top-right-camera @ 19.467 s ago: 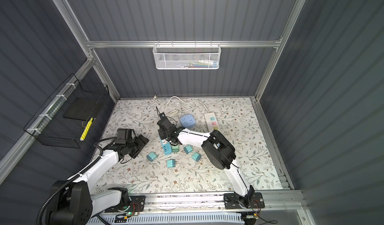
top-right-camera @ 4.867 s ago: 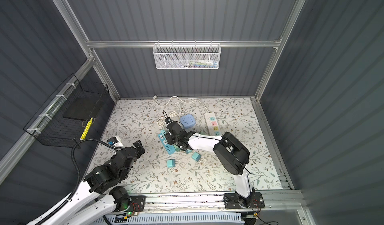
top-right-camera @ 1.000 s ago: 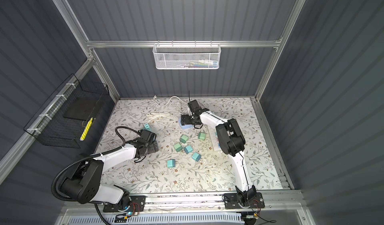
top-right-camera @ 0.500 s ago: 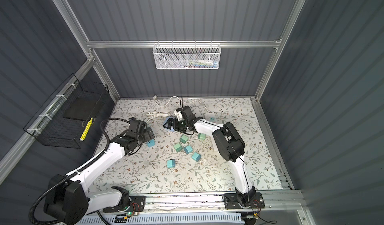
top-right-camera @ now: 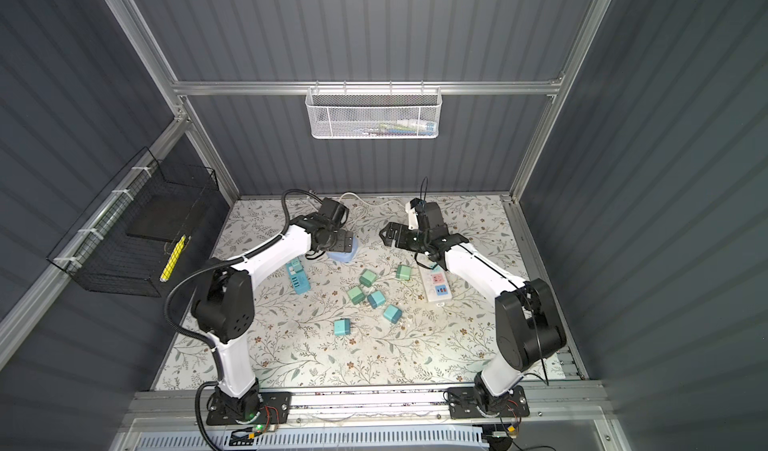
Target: Insert the plug
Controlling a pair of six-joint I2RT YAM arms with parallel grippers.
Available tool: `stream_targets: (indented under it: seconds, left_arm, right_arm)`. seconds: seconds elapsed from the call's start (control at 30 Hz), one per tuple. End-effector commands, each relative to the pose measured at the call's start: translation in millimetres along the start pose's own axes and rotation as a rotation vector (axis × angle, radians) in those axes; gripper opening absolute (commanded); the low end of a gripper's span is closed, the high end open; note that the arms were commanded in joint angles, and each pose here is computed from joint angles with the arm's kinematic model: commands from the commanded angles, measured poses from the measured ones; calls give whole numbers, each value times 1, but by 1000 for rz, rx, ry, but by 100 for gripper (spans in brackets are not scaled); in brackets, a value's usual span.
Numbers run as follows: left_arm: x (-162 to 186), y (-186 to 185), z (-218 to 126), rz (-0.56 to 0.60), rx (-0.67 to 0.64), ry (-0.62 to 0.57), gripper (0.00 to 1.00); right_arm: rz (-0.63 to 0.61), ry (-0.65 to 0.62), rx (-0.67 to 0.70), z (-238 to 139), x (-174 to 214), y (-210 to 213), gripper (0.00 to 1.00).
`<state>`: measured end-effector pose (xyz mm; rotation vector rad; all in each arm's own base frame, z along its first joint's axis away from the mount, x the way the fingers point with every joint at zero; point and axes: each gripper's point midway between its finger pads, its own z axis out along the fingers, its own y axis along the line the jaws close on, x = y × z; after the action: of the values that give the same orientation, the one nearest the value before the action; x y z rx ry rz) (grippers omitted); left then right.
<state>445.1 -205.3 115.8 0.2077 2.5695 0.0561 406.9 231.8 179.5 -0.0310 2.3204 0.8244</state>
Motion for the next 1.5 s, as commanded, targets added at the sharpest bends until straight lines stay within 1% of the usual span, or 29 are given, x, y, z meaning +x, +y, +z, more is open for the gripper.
stream_targets:
  seconds: [0.0,0.1,0.17,0.23,0.37,0.4,0.47,0.5,0.6,0.67,0.8,0.87,0.97,1.0,1.17,1.3,1.4,1.47]
  left_arm:
    - [7,-3,13,158,7,79,100]
    - [5,-10,34,209,4,102,100]
    - [0,-9,42,211,-22,97,100]
    - [-9,-10,45,208,-32,68,100]
    - [-43,-12,45,166,-34,-38,100]
    - [-49,-13,48,168,-34,-49,97]
    - [-56,-22,62,184,11,-46,83]
    - [-57,-25,69,188,28,-41,79]
    - [-56,-31,92,187,75,-12,70]
    - [-53,-33,103,202,70,3,67]
    - [-52,-33,116,211,62,4,67]
    - [-51,-39,120,218,95,8,66]
    - [-46,-54,118,227,169,19,63]
    - [-44,-58,116,236,175,14,63]
    - [-17,-91,99,314,253,22,60]
    - [6,-104,87,280,307,37,58]
    - [21,-110,78,277,329,41,58]
    - [27,-114,74,303,342,28,61]
  right_arm:
    - [-48,24,59,-10,14,-14,99]
    - [-70,18,73,-16,16,-16,99]
    - [-81,13,83,-18,15,-19,99]
    - [-90,11,87,-20,15,-20,99]
    - [-100,15,91,-19,16,-23,99]
    - [-96,19,90,-18,17,-24,99]
    - [-84,32,82,-14,20,-26,99]
    - [-79,36,81,-13,22,-27,99]
    - [-69,45,76,-12,26,-29,99]
    - [-67,50,75,-11,28,-31,99]
    - [-69,50,78,-13,29,-32,99]
    - [-65,49,82,-14,30,-34,99]
    - [-60,51,87,-15,31,-37,99]
    - [-59,52,89,-15,31,-37,99]
    - [-56,45,88,-17,30,-36,99]
    - [-61,38,81,-19,26,-33,99]
    - [-66,28,78,-23,23,-30,99]
    - [-69,18,85,-25,20,-30,99]
